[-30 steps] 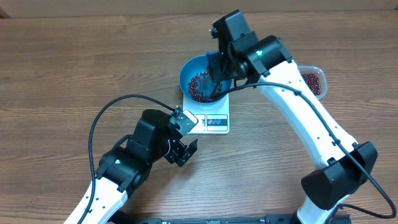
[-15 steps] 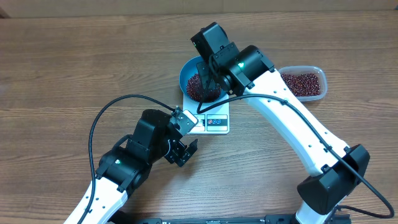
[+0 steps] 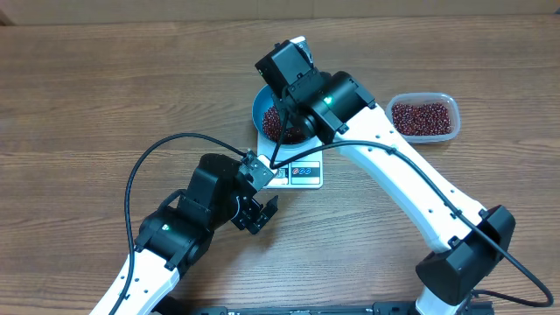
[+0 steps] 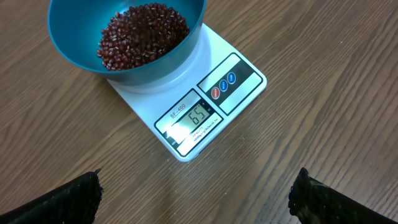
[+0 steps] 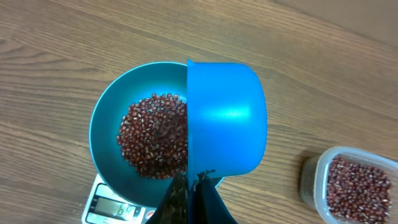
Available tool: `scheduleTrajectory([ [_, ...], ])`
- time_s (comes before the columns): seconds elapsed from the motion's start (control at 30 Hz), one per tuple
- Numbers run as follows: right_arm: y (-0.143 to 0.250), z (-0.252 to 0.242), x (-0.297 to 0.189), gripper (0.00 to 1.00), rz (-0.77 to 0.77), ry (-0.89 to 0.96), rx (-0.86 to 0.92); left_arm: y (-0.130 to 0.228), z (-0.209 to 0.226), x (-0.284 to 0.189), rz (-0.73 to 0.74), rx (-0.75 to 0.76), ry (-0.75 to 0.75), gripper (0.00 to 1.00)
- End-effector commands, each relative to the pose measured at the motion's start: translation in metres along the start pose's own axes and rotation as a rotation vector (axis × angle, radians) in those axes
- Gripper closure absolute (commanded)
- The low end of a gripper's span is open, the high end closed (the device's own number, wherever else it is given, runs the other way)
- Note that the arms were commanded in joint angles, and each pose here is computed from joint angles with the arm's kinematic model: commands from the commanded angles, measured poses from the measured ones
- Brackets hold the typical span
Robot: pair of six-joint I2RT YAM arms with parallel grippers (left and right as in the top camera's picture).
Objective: Scoop item into bowl and weigh 150g on scale
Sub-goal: 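Tip the blue scoop with the right gripper to pour beans into bowl, then move the empty scoop with the right gripper back to the bean tub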
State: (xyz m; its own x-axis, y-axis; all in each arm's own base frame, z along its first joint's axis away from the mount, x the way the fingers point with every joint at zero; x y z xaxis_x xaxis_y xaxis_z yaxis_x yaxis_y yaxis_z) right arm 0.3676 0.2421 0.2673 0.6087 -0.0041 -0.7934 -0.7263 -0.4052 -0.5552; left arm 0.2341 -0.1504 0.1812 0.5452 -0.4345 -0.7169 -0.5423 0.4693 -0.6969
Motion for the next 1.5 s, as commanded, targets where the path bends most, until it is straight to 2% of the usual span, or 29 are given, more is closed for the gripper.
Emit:
scheduleTrajectory([
  [0.0,-0.012,-0.004,-0.013,0.96,-0.057,0.047,0.009,0.002,-0.001,0.002,0.005,-0.001,0.015,0.0],
  [0.47,-0.012,-0.004,-0.013,0.96,-0.06,0.05,0.014,0.002,-0.001,0.002,0.005,-0.001,0.015,0.0],
  [0.83,-0.026,-0.011,-0.031,0.96,-0.144,0.031,0.161,0.002,-0.001,0.002,0.005,-0.001,0.015,0.0],
  [1.0,-0.029,-0.039,-0.046,0.96,-0.198,0.171,0.221,0.002,-0.001,0.002,0.005,-0.001,0.015,0.0],
  [1.1,-0.024,-0.068,-0.05,0.96,-0.195,0.325,0.231,0.002,-0.001,0.002,0.005,-0.001,0.014,0.01],
  [1.23,-0.012,-0.1,-0.049,0.96,-0.148,0.455,0.254,0.002,-0.001,0.002,0.005,-0.001,0.014,0.0],
  [1.47,0.016,-0.16,-0.034,0.96,-0.021,0.537,0.406,0.002,-0.001,0.002,0.005,-0.001,0.015,0.0],
])
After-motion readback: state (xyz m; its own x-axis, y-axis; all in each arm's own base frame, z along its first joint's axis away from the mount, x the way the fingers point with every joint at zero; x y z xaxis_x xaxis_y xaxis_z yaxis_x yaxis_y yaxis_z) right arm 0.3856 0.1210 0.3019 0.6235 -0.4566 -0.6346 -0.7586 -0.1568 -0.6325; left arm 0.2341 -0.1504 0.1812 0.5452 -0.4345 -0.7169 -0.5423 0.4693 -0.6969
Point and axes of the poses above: each gripper's point midway between its finger pads, its own x axis out along the fingers, its own z axis along the line the jaws close on, y = z × x, the point moved 4 cm from there along -x, back along the fingers, and after that the axes turned 6 degrees about -x, right-handed, at the moved point
